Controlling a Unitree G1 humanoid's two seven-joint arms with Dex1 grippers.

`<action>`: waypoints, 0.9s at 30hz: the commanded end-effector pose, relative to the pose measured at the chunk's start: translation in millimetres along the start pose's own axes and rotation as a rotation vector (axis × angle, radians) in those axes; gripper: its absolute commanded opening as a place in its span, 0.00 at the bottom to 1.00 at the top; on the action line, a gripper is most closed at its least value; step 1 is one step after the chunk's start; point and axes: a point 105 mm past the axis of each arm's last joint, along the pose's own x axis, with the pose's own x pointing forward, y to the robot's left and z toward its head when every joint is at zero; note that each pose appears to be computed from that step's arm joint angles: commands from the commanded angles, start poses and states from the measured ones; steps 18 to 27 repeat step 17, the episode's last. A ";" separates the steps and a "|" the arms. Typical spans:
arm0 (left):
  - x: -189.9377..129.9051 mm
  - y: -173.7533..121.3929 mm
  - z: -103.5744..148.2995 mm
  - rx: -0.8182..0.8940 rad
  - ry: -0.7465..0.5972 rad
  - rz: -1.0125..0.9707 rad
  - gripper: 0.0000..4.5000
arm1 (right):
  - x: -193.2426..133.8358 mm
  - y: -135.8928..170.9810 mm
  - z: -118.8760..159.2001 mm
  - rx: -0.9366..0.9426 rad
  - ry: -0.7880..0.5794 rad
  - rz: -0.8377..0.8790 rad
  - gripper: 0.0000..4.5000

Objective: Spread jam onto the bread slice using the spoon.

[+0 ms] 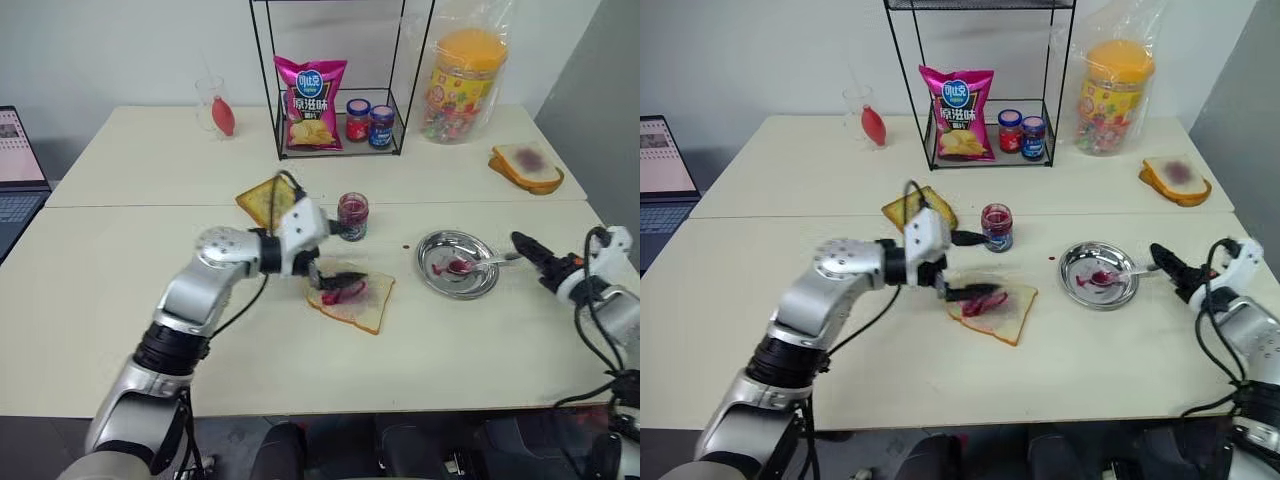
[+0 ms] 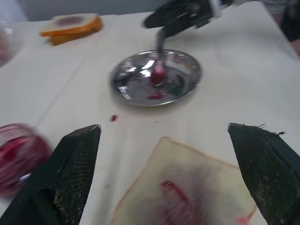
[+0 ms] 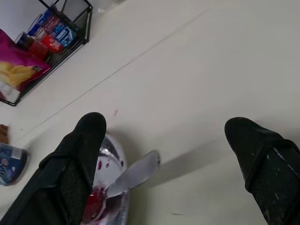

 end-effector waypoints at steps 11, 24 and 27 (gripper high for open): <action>-141.8 37.1 -20.3 -0.184 0.232 0.322 1.00 | -56.9 90.0 8.2 -0.612 0.272 0.454 1.00; -159.4 29.6 -32.3 -0.236 0.261 0.358 1.00 | -64.7 84.3 5.6 -0.644 0.333 0.478 1.00; -159.4 29.6 -32.3 -0.236 0.261 0.358 1.00 | -64.7 84.3 5.6 -0.644 0.333 0.478 1.00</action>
